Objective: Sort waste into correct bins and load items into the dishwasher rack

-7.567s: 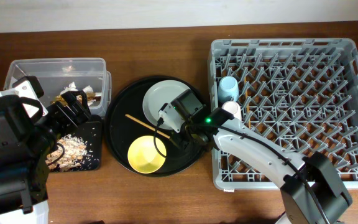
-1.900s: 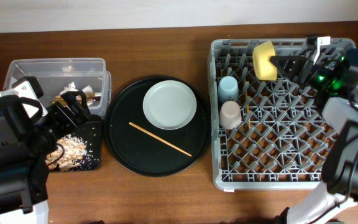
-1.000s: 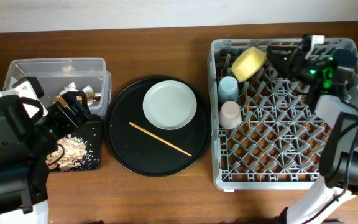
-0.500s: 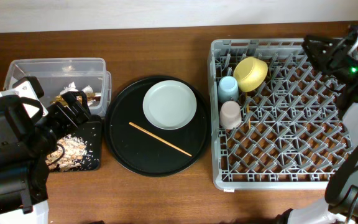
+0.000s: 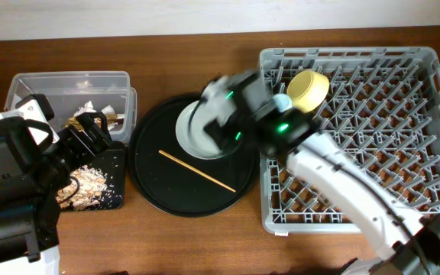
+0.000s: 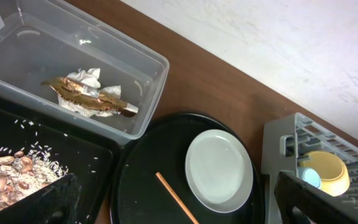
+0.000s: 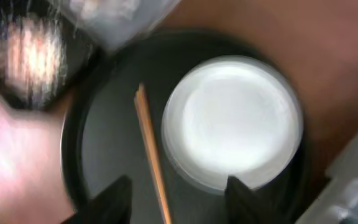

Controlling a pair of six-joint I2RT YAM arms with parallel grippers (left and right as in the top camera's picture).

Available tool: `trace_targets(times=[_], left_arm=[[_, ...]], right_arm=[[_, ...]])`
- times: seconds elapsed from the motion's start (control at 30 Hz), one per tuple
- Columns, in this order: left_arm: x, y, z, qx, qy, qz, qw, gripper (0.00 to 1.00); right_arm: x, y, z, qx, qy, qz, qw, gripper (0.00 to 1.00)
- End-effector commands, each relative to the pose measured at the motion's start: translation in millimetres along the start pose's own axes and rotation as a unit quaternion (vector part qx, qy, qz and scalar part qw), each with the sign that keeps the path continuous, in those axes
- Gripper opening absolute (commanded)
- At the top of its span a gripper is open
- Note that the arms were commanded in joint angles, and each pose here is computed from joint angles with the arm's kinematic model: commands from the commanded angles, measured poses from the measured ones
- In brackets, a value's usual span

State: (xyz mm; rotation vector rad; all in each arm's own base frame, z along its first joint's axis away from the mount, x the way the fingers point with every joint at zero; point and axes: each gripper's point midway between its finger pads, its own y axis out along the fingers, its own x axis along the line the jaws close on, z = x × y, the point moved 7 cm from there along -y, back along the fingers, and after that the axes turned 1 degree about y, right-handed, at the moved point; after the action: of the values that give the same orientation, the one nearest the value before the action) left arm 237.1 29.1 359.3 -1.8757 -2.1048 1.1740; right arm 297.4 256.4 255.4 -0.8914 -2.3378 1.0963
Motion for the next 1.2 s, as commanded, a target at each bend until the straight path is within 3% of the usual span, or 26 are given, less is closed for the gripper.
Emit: trace_targets(times=[0.0, 0.1, 0.13, 0.43, 0.7, 0.8, 0.87, 0.97, 1.17], left_arm=[[-0.1, -2.4, -2.3, -0.007, 0.01, -0.002, 1.0, 0.99], [-0.2, -2.4, -2.3, -0.007, 0.01, -0.002, 1.0, 0.99], [-0.1, -2.4, -2.3, -0.007, 0.01, -0.002, 1.0, 0.99], [-0.1, -2.4, -2.3, -0.007, 0.01, -0.002, 1.0, 0.99], [-0.1, -2.4, -2.3, -0.007, 0.01, -0.002, 1.0, 0.99], [-0.1, -2.4, -2.3, -0.007, 0.01, -0.002, 1.0, 0.99], [-0.2, -2.4, -2.3, -0.007, 0.01, -0.002, 1.0, 0.99], [-0.1, -2.4, -2.3, -0.007, 0.01, -0.002, 1.0, 0.99], [-0.1, -2.4, -2.3, -0.007, 0.01, -0.002, 1.0, 0.99]], right_arm=[[28.4, 32.7, 26.8, 0.092, -0.093, 0.009, 0.991, 0.4], [36.3, 68.7, 51.9, 0.166, -0.098, -0.007, 0.981, 0.23], [36.8, 81.9, 59.5, 0.185, -0.095, -0.015, 0.978, 0.22], [25.6, 159.4, 118.4, 0.306, -0.084, -0.015, 0.948, 0.22], [27.0, 158.7, 118.1, 0.311, -0.082, -0.021, 0.947, 0.15], [29.0, 131.4, 87.7, 0.265, -0.093, -0.012, 0.96, 0.22], [17.7, 117.9, 82.4, 0.265, -0.119, 0.044, 0.956, 0.36], [5.9, 116.7, 86.6, 0.277, -0.13, 0.093, 0.947, 0.38], [-23.5, 127.3, 94.1, 0.278, -0.098, 0.107, 0.95, 0.38]])
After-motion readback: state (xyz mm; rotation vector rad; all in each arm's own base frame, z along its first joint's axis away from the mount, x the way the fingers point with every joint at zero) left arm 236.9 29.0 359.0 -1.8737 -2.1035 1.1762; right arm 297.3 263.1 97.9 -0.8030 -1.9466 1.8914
